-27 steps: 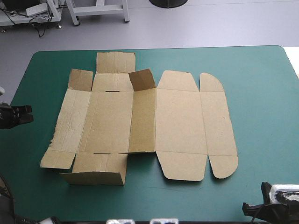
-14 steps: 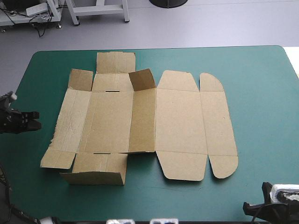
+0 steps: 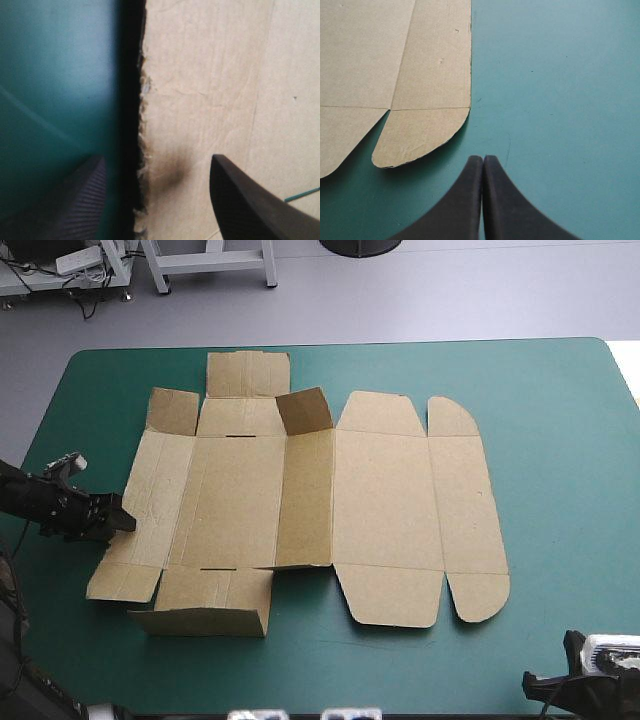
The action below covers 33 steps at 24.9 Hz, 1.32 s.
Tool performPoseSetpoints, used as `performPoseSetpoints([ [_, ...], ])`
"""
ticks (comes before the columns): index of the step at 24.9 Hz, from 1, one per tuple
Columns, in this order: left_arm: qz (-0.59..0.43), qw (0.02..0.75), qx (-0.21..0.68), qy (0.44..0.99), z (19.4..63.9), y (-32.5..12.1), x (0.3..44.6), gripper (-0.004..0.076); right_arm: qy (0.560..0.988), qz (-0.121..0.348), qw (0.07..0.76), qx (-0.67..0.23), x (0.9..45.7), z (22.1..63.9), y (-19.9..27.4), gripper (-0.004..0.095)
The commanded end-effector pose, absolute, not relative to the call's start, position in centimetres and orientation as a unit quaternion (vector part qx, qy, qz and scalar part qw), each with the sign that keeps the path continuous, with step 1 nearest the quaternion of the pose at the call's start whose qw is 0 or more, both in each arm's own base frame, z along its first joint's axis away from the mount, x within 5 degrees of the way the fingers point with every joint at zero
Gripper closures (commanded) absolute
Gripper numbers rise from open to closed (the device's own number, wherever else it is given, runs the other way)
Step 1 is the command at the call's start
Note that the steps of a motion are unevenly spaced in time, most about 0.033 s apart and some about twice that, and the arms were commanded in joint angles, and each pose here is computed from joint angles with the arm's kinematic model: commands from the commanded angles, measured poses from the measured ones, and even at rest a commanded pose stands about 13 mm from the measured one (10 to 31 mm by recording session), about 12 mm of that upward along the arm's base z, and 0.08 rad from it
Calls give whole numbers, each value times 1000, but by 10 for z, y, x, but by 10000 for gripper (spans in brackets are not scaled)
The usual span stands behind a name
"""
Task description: Fold the box
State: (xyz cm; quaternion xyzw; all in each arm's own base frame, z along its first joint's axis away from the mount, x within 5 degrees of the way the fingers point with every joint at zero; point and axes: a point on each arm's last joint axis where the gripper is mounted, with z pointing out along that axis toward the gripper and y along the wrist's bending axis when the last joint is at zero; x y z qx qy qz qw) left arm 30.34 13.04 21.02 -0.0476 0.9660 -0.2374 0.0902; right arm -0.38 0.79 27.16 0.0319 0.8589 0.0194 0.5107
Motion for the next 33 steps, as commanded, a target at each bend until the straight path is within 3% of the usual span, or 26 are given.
performPoseSetpoints([
  [1,-289,101,-52,951,234,118,302,280,841,15,540,33,-1,283,7,913],
  [15,-347,105,-85,928,226,107,300,280,841,15,540,35,-1,283,6,913],
  [23,-386,68,-77,917,217,66,303,286,841,14,540,35,-1,283,6,913],
  [26,-388,53,-52,919,216,47,306,386,841,14,540,35,-1,283,6,913],
  [28,-383,42,-30,923,215,35,307,638,841,14,540,35,-1,283,6,913],
  [29,-379,38,-25,924,215,34,307,724,841,14,540,35,-1,283,6,913],
  [33,-351,29,-4,936,216,34,304,733,841,14,540,34,-1,283,6,913],
])
